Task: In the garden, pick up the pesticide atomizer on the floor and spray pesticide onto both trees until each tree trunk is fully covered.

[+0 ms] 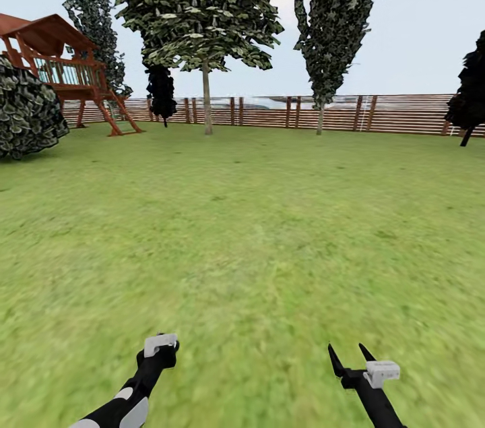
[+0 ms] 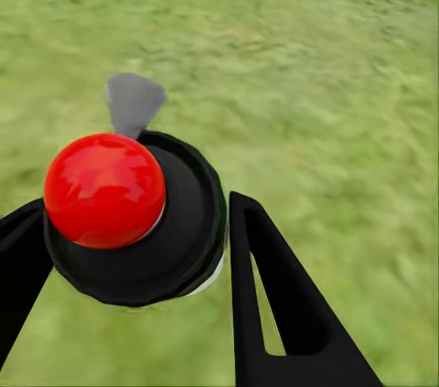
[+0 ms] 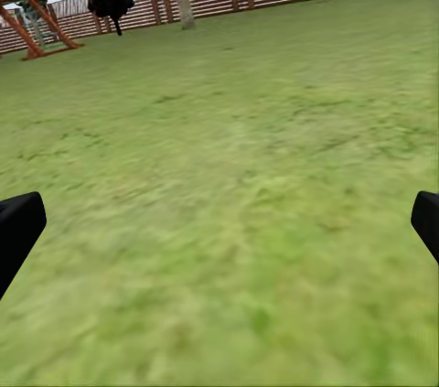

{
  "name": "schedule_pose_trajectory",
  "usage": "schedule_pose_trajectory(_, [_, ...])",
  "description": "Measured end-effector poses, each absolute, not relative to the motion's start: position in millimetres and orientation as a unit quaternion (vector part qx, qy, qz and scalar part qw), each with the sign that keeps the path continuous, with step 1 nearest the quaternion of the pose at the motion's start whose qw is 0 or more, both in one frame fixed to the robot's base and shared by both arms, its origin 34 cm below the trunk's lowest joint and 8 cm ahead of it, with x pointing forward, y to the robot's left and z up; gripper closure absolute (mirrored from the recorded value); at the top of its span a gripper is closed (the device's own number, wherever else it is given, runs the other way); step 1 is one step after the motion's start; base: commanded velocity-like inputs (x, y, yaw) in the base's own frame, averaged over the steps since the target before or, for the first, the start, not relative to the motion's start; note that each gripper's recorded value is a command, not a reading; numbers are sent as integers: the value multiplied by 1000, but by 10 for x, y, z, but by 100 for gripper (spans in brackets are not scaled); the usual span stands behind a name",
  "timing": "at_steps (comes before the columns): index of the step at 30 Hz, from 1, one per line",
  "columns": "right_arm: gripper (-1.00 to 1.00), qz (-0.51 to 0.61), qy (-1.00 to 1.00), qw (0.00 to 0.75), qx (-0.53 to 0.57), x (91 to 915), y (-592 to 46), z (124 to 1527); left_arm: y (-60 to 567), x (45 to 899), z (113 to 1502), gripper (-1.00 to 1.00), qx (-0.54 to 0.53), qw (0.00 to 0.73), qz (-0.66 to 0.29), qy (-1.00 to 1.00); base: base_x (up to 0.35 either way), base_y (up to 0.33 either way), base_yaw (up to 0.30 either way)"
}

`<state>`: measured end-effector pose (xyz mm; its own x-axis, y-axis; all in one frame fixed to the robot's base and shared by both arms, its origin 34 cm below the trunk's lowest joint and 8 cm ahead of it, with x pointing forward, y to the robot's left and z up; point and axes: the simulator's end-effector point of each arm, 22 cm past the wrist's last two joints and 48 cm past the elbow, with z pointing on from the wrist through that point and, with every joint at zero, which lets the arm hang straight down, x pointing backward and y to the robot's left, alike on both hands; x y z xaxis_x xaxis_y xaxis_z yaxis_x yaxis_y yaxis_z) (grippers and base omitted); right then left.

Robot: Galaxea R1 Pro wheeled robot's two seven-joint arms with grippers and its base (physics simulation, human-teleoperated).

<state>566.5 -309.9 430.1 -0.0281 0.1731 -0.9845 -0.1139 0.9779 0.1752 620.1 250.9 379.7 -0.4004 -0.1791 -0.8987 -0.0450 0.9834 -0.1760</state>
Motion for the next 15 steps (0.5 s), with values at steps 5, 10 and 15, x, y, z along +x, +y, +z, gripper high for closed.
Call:
schedule_pose_trajectory(5, [-100,103,709,697,21,5667,-3099,4303,2509,6201,3797,100,-67,543,-62,834,339,0,0])
schedule_pose_trajectory(10, [-100,103,710,697,21,5664,-3099,4300,2509,6201,3797,100,-67,543,-62,835,338,0,0])
schedule_pose_trajectory(15, [-100,103,710,697,21,5664,-3099,4300,2509,6202,3797,100,-67,543,-62,834,338,0,0])
